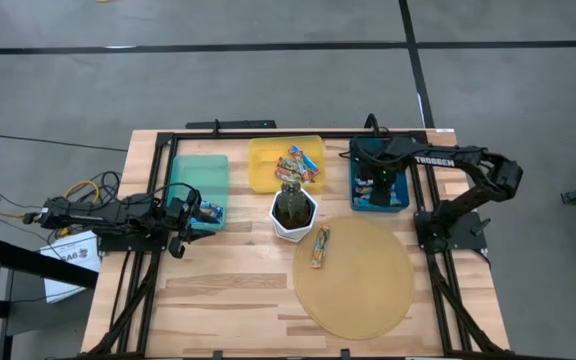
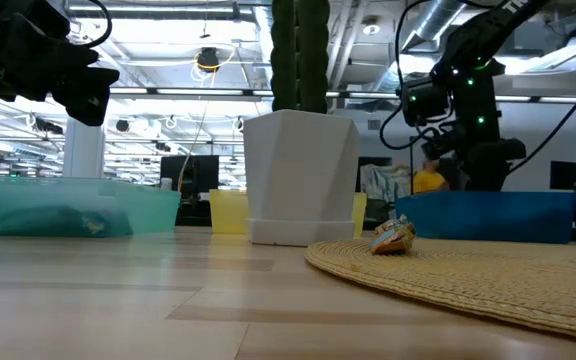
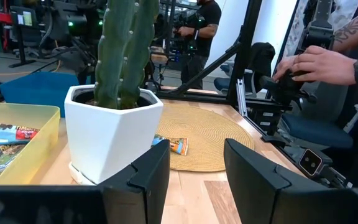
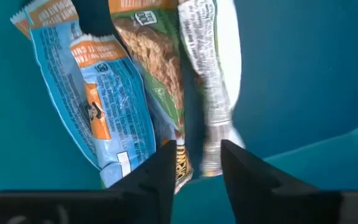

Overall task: Pick and place Granola Bars by type
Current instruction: Put the orange granola bar into the blue bin

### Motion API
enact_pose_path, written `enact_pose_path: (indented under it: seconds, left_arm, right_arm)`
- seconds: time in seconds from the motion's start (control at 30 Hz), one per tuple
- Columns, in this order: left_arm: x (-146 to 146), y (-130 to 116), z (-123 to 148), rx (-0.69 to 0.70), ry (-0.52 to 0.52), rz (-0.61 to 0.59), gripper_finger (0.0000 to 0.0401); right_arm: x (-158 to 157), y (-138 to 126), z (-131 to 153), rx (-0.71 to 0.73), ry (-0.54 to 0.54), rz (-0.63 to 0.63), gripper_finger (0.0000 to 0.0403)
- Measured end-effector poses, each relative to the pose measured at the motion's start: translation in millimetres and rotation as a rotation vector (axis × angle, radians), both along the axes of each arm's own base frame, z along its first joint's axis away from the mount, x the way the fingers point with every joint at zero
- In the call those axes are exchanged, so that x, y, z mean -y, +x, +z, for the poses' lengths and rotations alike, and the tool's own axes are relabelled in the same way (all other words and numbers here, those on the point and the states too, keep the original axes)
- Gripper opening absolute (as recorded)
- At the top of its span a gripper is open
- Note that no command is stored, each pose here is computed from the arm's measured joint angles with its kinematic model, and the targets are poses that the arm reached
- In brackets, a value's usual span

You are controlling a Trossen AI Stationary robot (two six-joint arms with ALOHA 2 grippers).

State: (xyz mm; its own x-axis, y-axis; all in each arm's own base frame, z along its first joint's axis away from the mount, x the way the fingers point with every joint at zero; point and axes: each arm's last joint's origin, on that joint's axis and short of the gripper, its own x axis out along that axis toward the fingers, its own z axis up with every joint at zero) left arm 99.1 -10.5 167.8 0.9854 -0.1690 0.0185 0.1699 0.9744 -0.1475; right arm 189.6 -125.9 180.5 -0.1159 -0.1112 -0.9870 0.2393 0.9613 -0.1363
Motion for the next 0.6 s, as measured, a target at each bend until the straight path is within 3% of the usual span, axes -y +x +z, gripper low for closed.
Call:
enact_pose_path:
  seconds: [0.3, 0.6]
  left_arm:
    - [0, 0, 0, 0.000, 0.000, 0.000, 0.0144]
    - [0, 0, 0, 0.000, 0.000, 0.000, 0.0144]
  right_arm:
    - [-3, -2, 7, 0.037, -0.033, -0.036, 0.0189]
    - [-23, -1, 46, 0.219, -0.109, -0.161, 0.0210]
